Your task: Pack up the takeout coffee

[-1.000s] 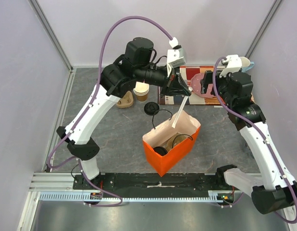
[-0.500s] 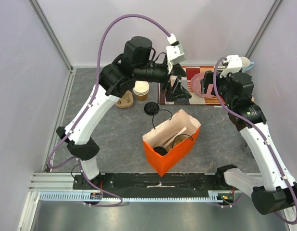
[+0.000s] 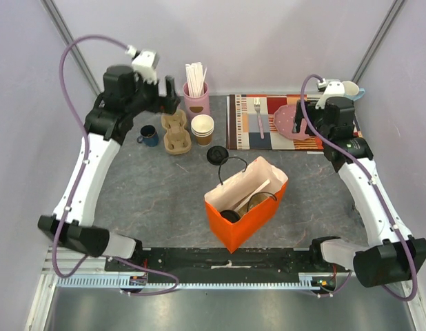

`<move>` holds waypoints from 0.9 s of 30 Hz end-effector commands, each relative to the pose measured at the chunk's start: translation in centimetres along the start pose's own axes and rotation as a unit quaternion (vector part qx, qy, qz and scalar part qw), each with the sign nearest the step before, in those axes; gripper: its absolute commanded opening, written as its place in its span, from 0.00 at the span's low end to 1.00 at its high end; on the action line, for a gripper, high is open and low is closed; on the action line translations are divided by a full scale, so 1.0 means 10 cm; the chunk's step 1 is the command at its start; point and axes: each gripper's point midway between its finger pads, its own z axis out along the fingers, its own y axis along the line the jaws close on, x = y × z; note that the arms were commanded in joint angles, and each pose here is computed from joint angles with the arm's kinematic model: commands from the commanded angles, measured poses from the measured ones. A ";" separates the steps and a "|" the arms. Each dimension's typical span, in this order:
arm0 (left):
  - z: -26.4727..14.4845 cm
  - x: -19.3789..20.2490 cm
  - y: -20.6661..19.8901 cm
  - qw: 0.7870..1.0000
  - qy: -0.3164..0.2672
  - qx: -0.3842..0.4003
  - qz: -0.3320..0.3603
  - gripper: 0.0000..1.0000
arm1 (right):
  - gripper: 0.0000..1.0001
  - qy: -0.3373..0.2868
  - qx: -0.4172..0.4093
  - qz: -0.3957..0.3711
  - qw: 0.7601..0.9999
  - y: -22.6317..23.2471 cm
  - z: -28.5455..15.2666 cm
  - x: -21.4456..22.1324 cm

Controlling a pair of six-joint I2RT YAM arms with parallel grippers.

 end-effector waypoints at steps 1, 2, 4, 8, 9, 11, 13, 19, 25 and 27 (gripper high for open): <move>-0.22 0.77 0.52 0.995 0.031 -0.089 -0.044 1.00 | 0.98 -0.016 0.048 0.039 0.998 -0.30 0.04 -0.15; -0.42 0.68 0.59 0.994 -0.009 -0.103 -0.030 1.00 | 0.98 -0.013 0.052 0.046 0.998 -0.34 0.06 -0.09; -0.48 1.24 0.66 0.993 0.007 -0.118 -0.004 1.00 | 0.98 -0.025 0.067 0.066 0.995 -0.46 0.08 -0.08; -0.72 1.68 0.61 0.991 -0.041 -0.125 0.003 1.00 | 0.98 -0.041 0.110 0.102 0.988 -0.66 0.13 0.24; -0.73 1.92 0.61 0.991 -0.027 -0.127 -0.001 1.00 | 0.98 -0.053 0.118 0.106 0.986 -0.70 0.10 0.24; -0.72 2.20 0.63 0.991 -0.001 -0.133 -0.001 1.00 | 0.98 -0.058 0.128 0.122 0.982 -0.73 0.14 0.44; -0.70 2.57 0.75 0.986 0.030 -0.167 -0.003 1.00 | 0.98 -0.082 0.135 0.139 0.978 -0.76 0.11 0.45; -0.70 3.02 0.93 0.978 0.023 -0.207 0.025 1.00 | 0.98 -0.100 0.206 0.179 0.957 -1.00 0.04 0.92; -0.67 3.07 1.06 0.969 -0.033 -0.244 -0.023 1.00 | 0.98 -0.082 0.203 0.183 0.958 -0.98 0.06 1.45; -0.65 3.12 1.05 0.969 -0.043 -0.242 -0.024 1.00 | 0.98 -0.095 0.203 0.181 0.957 -1.00 0.05 1.44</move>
